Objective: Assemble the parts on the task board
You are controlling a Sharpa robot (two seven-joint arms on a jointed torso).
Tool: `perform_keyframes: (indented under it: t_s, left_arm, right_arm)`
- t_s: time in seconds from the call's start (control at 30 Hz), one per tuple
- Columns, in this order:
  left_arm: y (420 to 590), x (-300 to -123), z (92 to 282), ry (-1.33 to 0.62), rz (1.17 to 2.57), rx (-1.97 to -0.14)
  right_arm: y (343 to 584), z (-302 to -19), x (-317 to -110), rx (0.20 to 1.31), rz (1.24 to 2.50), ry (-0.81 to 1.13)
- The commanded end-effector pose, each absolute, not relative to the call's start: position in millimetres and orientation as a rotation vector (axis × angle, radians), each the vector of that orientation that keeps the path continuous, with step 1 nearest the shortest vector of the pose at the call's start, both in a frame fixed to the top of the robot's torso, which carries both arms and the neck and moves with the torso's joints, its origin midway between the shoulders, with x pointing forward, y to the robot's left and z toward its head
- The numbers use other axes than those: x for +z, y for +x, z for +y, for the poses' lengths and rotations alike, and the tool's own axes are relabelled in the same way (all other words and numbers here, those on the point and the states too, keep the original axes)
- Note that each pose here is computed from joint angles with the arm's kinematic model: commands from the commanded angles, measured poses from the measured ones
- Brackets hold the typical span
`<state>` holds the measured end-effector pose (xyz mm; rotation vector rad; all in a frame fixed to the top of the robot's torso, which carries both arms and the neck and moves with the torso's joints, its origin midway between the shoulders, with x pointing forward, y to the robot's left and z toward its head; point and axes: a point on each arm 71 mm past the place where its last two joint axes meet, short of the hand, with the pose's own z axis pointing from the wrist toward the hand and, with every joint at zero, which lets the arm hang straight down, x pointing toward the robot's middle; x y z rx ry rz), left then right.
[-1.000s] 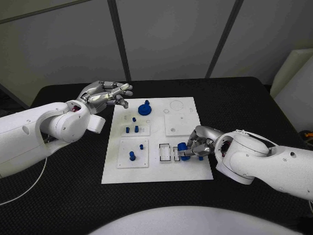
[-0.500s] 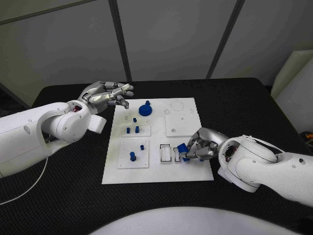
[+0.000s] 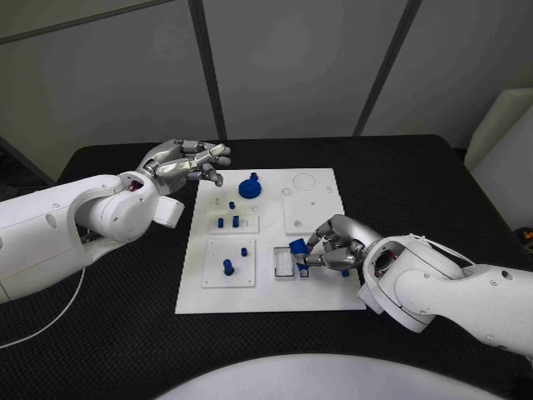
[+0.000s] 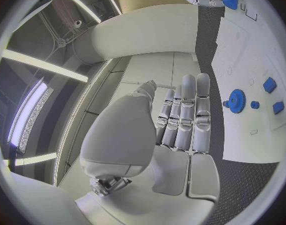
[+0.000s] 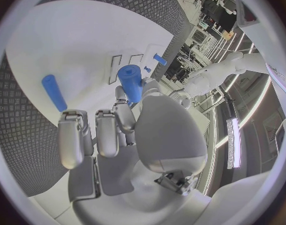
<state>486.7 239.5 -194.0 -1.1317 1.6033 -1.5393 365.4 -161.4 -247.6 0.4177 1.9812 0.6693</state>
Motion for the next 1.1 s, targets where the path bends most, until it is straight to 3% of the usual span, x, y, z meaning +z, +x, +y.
perform_keyframes:
  t_s: [0.03, 0.6, 1.1]
  left_arm:
    - [486.4, -191.8, 237.7, -1.121, 1.593, -1.561]
    - [485.9, -191.6, 236.6, -1.121, 1.597, -1.563]
    - [485.8, -191.6, 236.5, -1.122, 1.6, -1.562]
  right_arm:
    - [366, -155, -252, 0.693, 2.036, 0.431]
    - [373, -141, -264, 0.643, 2.138, 0.387]
    - [376, -142, -261, 0.638, 2.082, 0.402]
